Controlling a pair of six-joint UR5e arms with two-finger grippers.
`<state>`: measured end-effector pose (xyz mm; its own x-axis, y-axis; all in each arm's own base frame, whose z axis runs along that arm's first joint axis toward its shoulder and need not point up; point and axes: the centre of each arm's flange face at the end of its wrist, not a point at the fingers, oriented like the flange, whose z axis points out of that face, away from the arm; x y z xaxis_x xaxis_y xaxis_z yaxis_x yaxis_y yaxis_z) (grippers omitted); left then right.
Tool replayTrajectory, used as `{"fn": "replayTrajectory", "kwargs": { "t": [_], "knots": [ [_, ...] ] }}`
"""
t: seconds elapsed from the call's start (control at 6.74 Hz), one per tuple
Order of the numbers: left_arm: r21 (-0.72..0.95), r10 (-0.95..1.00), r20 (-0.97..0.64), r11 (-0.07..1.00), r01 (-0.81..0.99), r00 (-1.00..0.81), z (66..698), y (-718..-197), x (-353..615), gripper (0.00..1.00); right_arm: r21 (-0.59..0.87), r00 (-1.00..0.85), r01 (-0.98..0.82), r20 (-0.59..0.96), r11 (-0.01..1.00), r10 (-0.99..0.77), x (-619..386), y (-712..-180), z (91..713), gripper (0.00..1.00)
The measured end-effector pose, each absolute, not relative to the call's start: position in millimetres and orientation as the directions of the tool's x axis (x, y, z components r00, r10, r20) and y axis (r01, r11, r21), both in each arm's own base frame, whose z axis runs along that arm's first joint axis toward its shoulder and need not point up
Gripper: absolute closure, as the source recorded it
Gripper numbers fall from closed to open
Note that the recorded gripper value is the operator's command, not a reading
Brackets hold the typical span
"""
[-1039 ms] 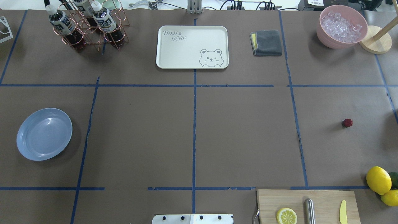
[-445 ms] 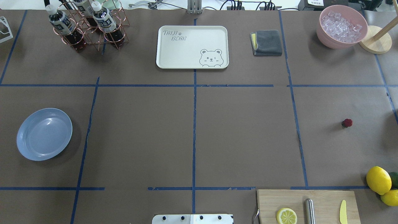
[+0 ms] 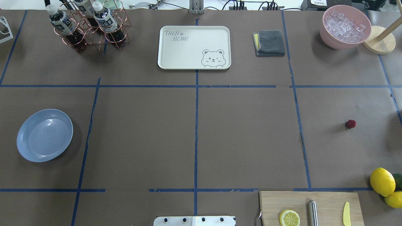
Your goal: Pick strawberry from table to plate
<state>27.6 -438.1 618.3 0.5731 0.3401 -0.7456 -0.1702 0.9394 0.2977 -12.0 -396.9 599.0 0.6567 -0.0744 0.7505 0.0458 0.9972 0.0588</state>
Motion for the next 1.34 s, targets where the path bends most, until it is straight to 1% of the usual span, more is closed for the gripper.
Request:
{"fn": "replayTrajectory", "kwargs": {
  "t": [0.3, 0.45, 0.59, 0.74, 0.89, 1.04, 1.19, 1.34],
  "knots": [
    [0.27, 0.302, -0.788, 0.953, -0.14, 0.536, 650, -440, 93, 0.01, 0.061, 0.632, 0.054, 0.771, 0.997, -0.081, -16, -397, 596, 0.0],
    [0.238, 0.275, -0.81, 0.961, -0.138, 0.518, 653, -439, 123, 0.03, 0.059, 0.622, 0.06, 0.779, 0.996, -0.084, -18, -397, 595, 0.0],
    [0.228, 0.28, -0.815, 0.96, -0.164, 0.507, 651, -437, 151, 0.08, 0.057, 0.618, 0.063, 0.781, 0.996, -0.084, -19, -397, 596, 0.0],
    [0.231, 0.296, -0.81, 0.954, -0.19, 0.507, 650, -437, 172, 0.1, 0.054, 0.618, 0.063, 0.782, 0.997, -0.081, -19, -397, 597, 0.0],
    [0.235, 0.31, -0.804, 0.95, -0.208, 0.508, 650, -439, 187, 0.21, 0.051, 0.618, 0.064, 0.782, 0.997, -0.079, -19, -396, 598, 0.0],
    [0.237, 0.319, -0.8, 0.946, -0.22, 0.508, 651, -441, 197, 0.37, 0.049, 0.618, 0.064, 0.782, 0.997, -0.078, -19, -396, 598, 0.0],
    [0.237, 0.321, -0.799, 0.945, -0.224, 0.509, 651, -441, 200, 0.65, 0.05, 0.618, 0.064, 0.782, 0.997, -0.078, -19, -397, 598, 0.0],
    [0.236, 0.321, -0.798, 0.945, -0.226, 0.509, 652, -441, 201, 0.89, 0.05, 0.618, 0.064, 0.782, 0.997, -0.079, -19, -397, 598, 0.0]
  ]
}}
